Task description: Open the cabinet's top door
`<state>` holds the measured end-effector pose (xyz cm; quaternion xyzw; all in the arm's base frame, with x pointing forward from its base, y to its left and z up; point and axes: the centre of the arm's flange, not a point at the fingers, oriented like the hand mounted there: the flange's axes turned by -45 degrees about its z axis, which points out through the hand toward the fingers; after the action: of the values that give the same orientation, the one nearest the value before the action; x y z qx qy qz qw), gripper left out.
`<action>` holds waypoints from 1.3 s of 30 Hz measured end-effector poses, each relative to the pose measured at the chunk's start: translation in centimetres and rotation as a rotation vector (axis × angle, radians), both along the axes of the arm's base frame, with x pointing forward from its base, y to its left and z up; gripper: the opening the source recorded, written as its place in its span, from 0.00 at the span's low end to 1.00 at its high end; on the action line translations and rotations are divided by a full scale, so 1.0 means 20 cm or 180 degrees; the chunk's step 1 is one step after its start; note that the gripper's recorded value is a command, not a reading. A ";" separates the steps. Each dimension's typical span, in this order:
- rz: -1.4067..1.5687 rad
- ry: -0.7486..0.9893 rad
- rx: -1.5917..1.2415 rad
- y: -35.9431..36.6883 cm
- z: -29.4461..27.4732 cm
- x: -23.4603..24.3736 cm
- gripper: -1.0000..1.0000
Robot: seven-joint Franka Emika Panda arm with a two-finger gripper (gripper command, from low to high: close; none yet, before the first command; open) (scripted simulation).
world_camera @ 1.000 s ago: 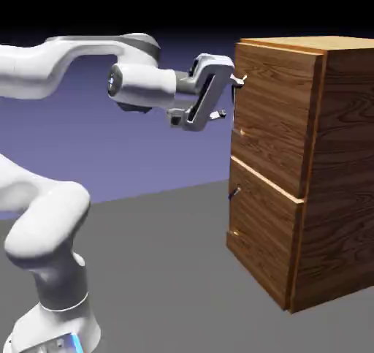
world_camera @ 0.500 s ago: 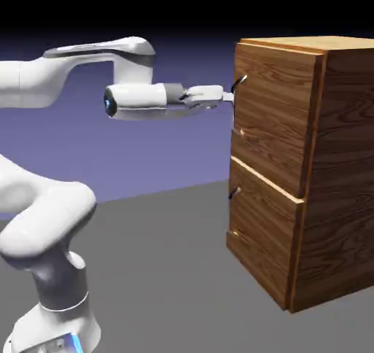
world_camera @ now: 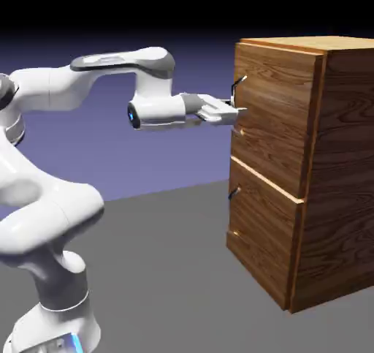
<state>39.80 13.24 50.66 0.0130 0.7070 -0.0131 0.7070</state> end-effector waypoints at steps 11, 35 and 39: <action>0.0910 0.0002 -0.0006 -0.24 0.00 -0.35 0.00; 0.2617 -0.0001 0.0001 -0.92 0.00 -0.76 0.00; 0.2903 -0.0001 0.0001 -1.05 0.00 -0.79 0.00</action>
<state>24.05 -7.81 50.65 -0.2995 0.6405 0.2996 0.6406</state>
